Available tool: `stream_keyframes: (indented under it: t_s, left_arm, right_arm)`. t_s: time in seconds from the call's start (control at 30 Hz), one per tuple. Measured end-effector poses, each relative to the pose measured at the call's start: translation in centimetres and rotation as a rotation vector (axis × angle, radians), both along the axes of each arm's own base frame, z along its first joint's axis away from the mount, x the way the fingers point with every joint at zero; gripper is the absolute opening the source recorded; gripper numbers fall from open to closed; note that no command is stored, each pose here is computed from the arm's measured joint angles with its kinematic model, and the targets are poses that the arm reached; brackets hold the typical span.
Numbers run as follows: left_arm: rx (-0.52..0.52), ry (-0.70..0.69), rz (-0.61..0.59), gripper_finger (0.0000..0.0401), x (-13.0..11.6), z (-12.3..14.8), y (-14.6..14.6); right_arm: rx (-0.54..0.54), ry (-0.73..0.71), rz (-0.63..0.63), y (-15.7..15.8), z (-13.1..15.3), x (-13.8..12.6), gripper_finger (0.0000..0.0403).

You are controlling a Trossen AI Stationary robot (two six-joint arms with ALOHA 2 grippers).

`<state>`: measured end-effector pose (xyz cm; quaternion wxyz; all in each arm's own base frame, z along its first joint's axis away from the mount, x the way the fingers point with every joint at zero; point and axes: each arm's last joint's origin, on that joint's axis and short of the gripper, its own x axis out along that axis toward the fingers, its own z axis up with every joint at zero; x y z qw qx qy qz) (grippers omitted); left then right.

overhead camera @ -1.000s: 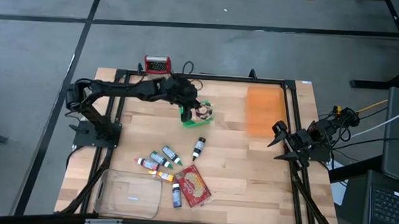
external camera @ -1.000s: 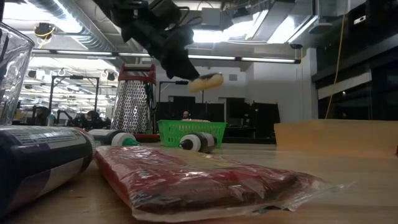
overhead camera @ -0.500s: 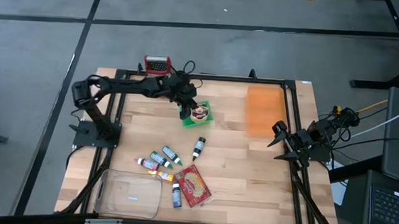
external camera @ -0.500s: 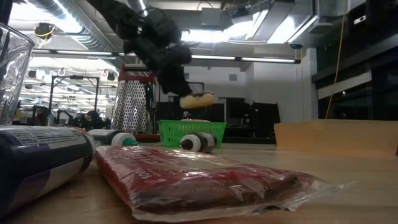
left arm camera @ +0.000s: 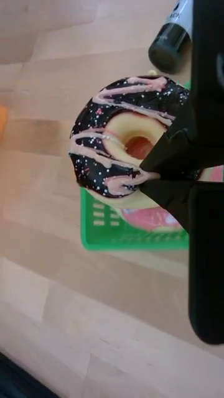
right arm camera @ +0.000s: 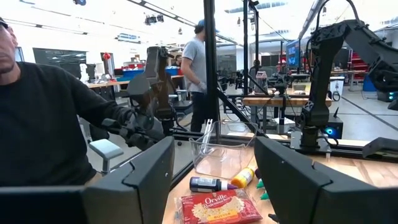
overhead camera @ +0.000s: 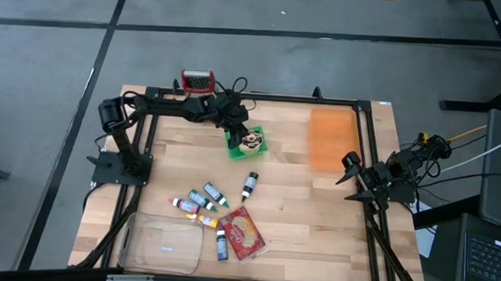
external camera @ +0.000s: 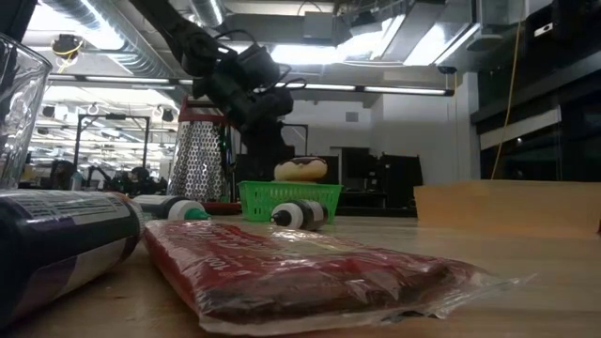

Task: Pick & Place Food Item
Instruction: Put the black donut into the green bin

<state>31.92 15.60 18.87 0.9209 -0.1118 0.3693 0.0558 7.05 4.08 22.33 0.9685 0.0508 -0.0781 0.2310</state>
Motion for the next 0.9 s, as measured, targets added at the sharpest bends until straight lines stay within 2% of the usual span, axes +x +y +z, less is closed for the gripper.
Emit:
stream_keyframes:
  t_s: [0.27, 0.5, 0.73, 0.9]
  left_arm:
    - [0.011, -0.041, -0.017, 0.0008, -0.1, 1.1, -0.2]
    - [-0.022, 0.032, -0.012, 0.0008, -0.7, 0.3, -0.1]
    - [-0.013, 0.037, -0.014, 0.0008, -0.7, 0.3, -0.1]
    - [0.006, 0.026, -0.005, 0.0027, -0.6, 0.4, 0.0]
  right_arm:
    - [-0.001, 0.0, -0.003, 0.0, 0.0, 0.0, 0.0226]
    - [0.0, 0.0, -0.003, 0.0, 0.0, 0.0, 0.0226]
    - [-0.001, -0.001, -0.003, 0.0, 0.0, 0.0, 0.0226]
    - [-0.001, -0.001, -0.003, 0.0, 0.0, 0.0, 0.0226]
